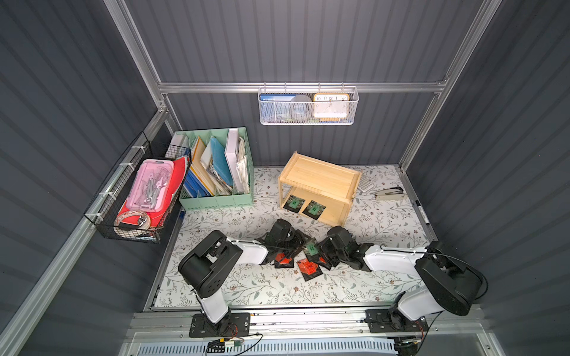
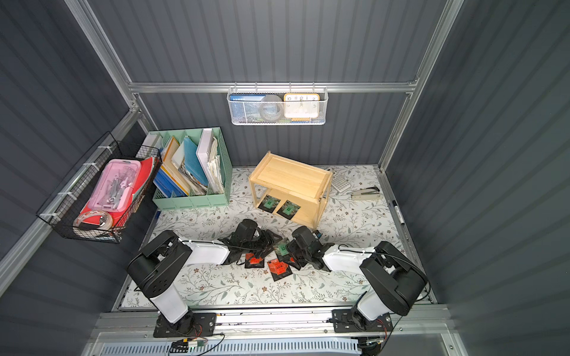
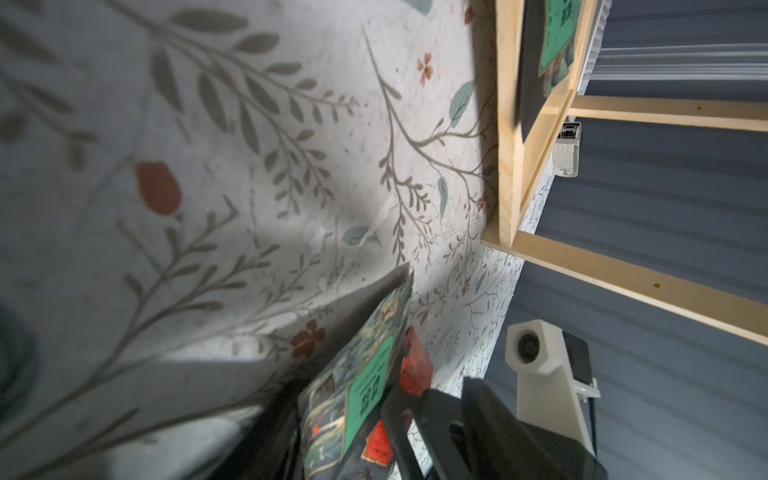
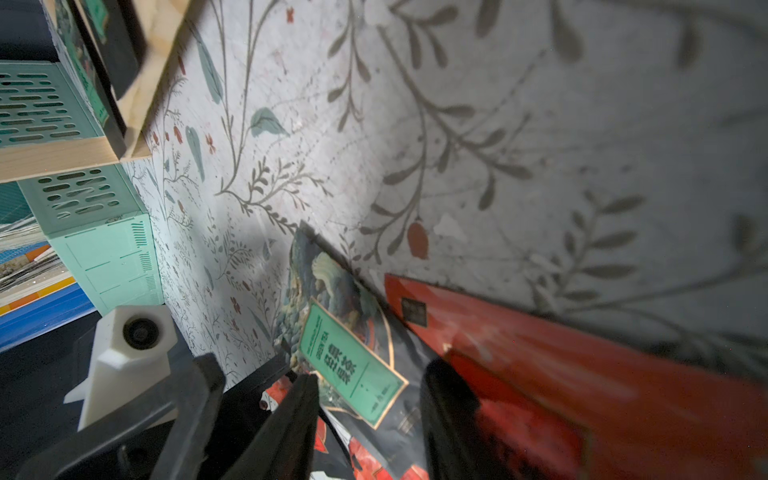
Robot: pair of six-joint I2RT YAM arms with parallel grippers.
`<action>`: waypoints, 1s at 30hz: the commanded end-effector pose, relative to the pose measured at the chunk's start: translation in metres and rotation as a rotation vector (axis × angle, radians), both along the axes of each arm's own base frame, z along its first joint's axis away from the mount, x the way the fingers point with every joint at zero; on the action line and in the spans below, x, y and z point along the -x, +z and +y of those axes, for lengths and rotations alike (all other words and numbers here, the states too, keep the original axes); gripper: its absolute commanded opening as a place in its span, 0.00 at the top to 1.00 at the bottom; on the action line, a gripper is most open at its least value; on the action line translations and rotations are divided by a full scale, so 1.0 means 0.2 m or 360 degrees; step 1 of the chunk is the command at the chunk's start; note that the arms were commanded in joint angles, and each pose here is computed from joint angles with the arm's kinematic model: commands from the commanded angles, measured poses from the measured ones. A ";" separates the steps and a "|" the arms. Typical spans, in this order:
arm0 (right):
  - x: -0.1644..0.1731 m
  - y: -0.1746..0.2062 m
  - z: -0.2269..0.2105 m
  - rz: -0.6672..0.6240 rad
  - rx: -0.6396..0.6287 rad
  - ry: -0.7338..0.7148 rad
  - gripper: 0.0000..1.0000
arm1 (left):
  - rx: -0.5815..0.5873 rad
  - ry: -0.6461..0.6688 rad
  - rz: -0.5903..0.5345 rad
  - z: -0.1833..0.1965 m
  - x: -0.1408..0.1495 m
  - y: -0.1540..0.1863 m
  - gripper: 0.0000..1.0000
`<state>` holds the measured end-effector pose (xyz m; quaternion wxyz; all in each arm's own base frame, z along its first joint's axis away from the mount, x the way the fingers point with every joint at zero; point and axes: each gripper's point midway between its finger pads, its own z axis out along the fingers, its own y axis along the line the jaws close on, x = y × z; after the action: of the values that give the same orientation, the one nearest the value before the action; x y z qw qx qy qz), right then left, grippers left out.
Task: Place the tea bags on the shelf by color
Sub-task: Pick up the tea bag from the center of the board.
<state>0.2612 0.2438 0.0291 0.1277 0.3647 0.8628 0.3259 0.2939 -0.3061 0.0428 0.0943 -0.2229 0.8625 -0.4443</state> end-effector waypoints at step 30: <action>0.16 0.41 -0.17 -0.0340 0.0308 0.0554 0.32 | -0.0097 -0.0331 -0.0348 -0.08 -0.01 0.27 1.00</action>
<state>0.2465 0.2249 0.1129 0.2005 0.2096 0.8999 0.3256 0.3009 -0.3191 0.0806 0.1370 -0.1311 0.8754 -0.4446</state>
